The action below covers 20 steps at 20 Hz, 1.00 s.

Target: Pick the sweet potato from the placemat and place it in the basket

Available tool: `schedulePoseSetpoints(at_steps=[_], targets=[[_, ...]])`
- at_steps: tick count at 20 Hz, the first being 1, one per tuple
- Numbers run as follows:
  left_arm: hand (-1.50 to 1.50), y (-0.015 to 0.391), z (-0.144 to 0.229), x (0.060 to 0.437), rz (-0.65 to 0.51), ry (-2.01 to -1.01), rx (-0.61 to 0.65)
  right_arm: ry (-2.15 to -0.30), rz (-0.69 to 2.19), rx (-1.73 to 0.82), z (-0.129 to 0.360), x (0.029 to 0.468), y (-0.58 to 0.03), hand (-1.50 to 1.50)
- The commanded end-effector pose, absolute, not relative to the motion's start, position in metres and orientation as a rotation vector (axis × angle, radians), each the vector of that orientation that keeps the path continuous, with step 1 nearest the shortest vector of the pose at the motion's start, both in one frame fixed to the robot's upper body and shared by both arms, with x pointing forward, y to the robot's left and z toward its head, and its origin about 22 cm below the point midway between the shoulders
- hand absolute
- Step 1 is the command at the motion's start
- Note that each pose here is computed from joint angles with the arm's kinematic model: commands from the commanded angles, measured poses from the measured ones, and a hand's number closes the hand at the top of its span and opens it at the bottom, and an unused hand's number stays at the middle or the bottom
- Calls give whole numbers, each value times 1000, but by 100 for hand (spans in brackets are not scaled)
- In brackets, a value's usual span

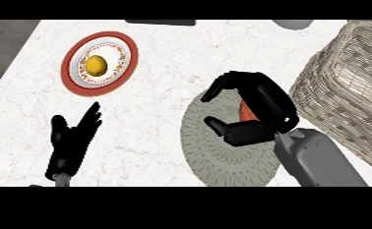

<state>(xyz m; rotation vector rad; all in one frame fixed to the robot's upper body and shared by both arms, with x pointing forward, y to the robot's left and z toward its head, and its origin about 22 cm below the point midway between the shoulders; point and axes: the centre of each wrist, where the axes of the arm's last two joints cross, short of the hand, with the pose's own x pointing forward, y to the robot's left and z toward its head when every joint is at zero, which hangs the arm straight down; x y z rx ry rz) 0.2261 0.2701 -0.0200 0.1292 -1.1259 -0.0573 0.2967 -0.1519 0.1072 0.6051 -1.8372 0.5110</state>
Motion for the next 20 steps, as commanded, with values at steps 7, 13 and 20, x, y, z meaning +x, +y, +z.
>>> schedulePoseSetpoints(at_steps=[7, 13, 20], targets=[[0, 295, -47, 199, -15, -1005, 159, -1859, 965, -86, 132, 314, -136, -150], [0, 294, -47, 189, -17, -1000, 161, -1714, 1212, -443, 221, 330, -184, -150], [0, 293, -52, 190, -22, -993, 171, -1498, 1470, -451, 313, 323, -213, -150]])
